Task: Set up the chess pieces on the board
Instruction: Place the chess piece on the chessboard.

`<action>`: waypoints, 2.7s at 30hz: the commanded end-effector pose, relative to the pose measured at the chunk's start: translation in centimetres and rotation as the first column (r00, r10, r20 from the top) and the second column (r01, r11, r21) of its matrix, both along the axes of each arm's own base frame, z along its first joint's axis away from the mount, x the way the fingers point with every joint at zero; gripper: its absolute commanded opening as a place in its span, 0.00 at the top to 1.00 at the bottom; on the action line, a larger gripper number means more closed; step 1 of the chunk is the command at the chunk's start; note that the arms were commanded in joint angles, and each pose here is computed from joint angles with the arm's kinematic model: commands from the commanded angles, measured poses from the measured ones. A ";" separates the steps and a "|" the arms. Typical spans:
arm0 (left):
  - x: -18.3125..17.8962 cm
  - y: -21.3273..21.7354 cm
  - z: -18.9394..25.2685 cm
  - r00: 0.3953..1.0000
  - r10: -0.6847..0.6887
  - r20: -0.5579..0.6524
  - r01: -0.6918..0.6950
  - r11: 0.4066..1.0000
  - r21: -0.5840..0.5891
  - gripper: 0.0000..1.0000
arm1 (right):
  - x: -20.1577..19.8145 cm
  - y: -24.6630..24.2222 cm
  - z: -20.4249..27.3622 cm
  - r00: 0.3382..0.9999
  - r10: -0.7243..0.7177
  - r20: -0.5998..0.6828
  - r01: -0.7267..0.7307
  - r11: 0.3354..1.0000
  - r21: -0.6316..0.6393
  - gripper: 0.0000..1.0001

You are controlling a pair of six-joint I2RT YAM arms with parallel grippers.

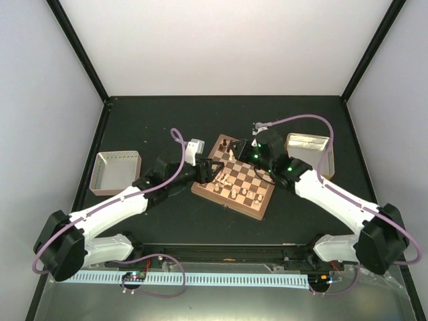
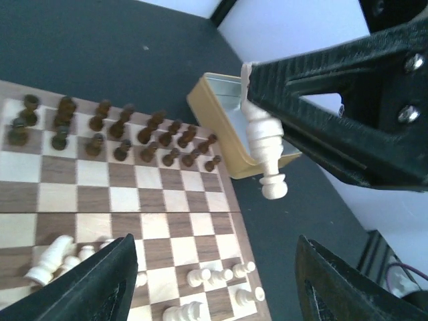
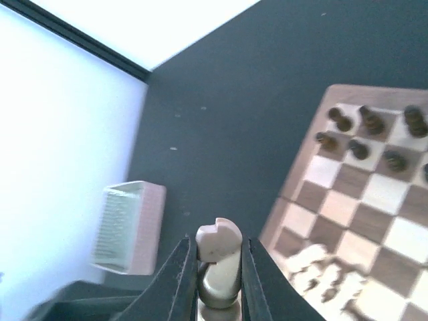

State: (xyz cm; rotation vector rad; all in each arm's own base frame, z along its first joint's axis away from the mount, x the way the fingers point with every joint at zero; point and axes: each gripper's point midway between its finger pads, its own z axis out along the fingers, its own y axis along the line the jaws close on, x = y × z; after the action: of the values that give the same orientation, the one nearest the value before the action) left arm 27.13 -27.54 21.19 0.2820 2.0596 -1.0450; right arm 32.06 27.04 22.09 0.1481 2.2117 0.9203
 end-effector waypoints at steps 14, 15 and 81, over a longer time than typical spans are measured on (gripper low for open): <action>-2.7 -3.1 5.4 0.948 -0.165 0.273 0.230 0.947 -0.226 0.33 | -3.9 0.7 2.3 0.963 0.009 -0.269 0.136 0.847 0.514 0.87; -2.7 -3.3 5.2 0.949 -0.167 0.268 0.229 0.948 -0.222 0.34 | -3.9 0.8 2.2 0.960 0.014 -0.279 0.143 0.835 0.531 0.87; -2.9 -2.6 -4.6 0.864 -0.178 -0.472 0.435 0.735 0.520 0.98 | -5.1 -17.1 -0.3 0.823 -0.545 0.158 0.560 0.825 -0.069 0.82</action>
State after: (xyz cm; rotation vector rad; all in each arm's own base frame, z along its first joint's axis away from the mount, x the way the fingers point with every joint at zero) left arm 26.70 -32.09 20.53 0.7158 2.4559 -0.7559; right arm 27.88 14.84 22.75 0.5587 1.9904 0.6937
